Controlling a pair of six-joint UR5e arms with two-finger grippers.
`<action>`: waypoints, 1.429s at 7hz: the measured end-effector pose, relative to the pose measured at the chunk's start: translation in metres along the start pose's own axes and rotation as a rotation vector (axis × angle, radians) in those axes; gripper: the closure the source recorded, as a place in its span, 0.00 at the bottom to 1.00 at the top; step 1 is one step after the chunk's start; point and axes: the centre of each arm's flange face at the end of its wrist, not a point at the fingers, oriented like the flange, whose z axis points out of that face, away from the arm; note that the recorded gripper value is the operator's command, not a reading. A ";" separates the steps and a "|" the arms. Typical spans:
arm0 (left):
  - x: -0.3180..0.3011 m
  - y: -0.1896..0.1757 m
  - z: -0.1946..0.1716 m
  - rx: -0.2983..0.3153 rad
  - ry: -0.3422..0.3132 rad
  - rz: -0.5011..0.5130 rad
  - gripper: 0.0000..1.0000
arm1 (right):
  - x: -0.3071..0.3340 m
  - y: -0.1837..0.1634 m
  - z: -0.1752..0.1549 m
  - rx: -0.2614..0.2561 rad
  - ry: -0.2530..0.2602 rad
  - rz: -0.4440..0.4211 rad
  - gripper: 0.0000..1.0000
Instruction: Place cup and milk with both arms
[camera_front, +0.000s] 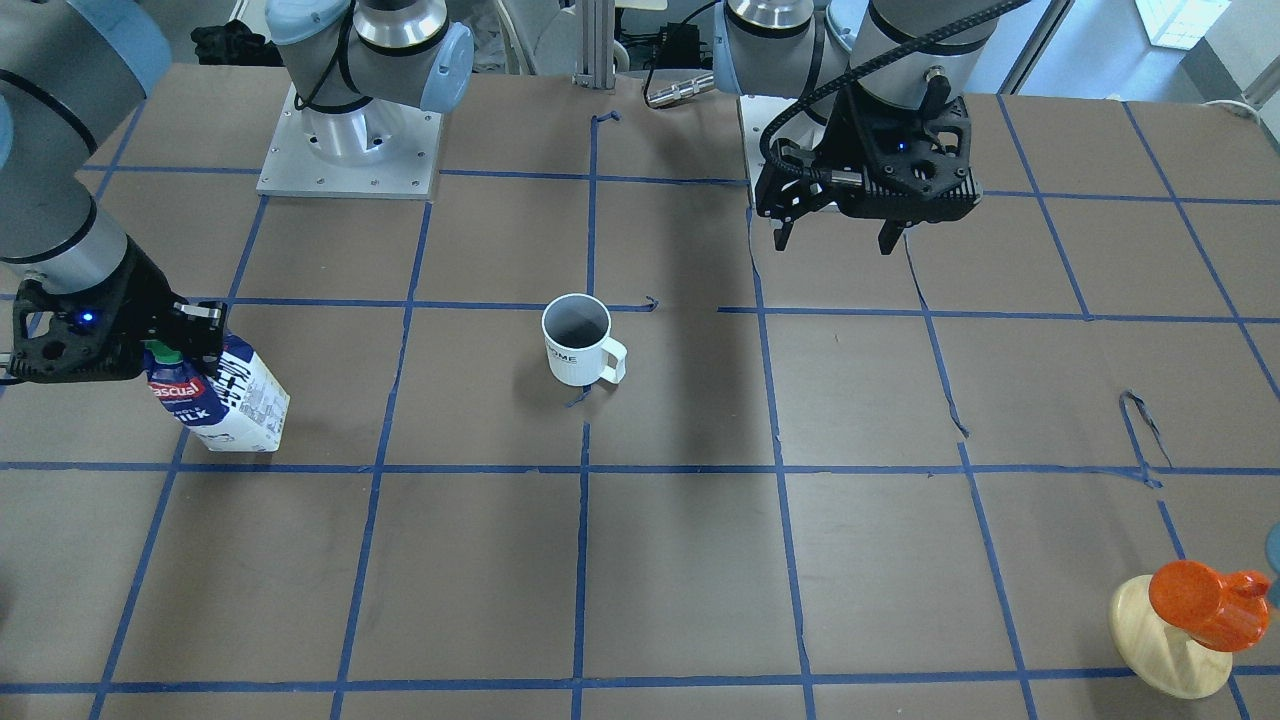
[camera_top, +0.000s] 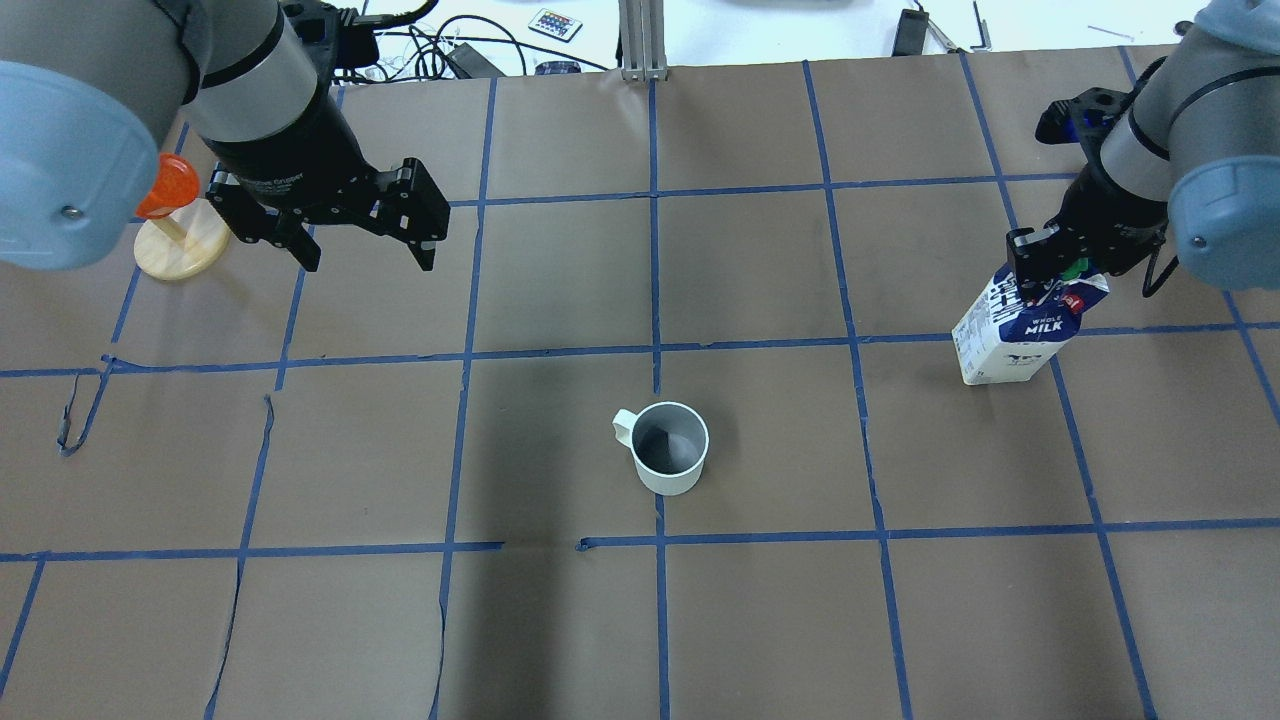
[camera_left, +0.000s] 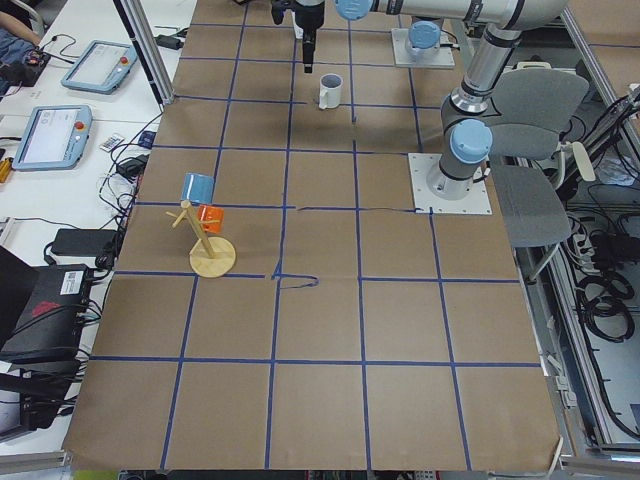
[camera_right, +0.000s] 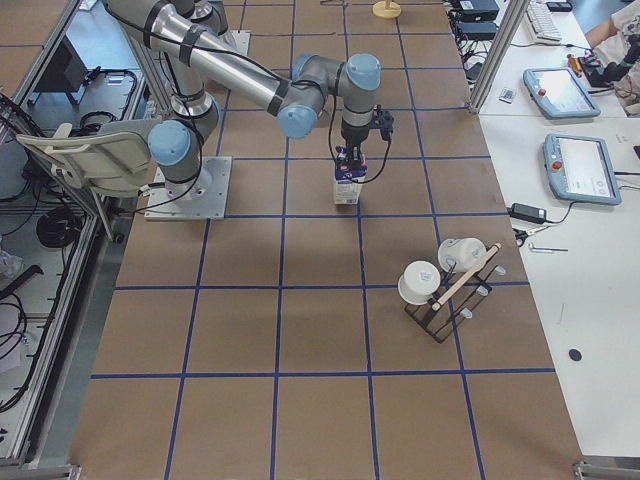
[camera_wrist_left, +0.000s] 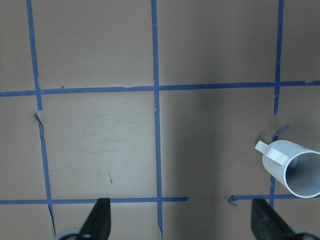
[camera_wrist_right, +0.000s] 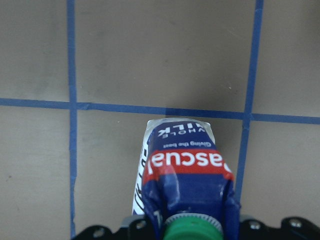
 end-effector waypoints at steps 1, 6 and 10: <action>0.000 0.000 0.000 0.001 0.000 -0.001 0.00 | -0.033 0.002 -0.009 0.008 -0.014 -0.004 0.70; -0.002 -0.001 -0.001 0.002 0.001 -0.004 0.00 | -0.244 0.038 -0.003 0.014 -0.028 0.127 0.73; -0.003 -0.001 -0.001 0.002 0.002 -0.006 0.00 | -0.284 0.059 0.012 -0.019 -0.017 0.158 0.73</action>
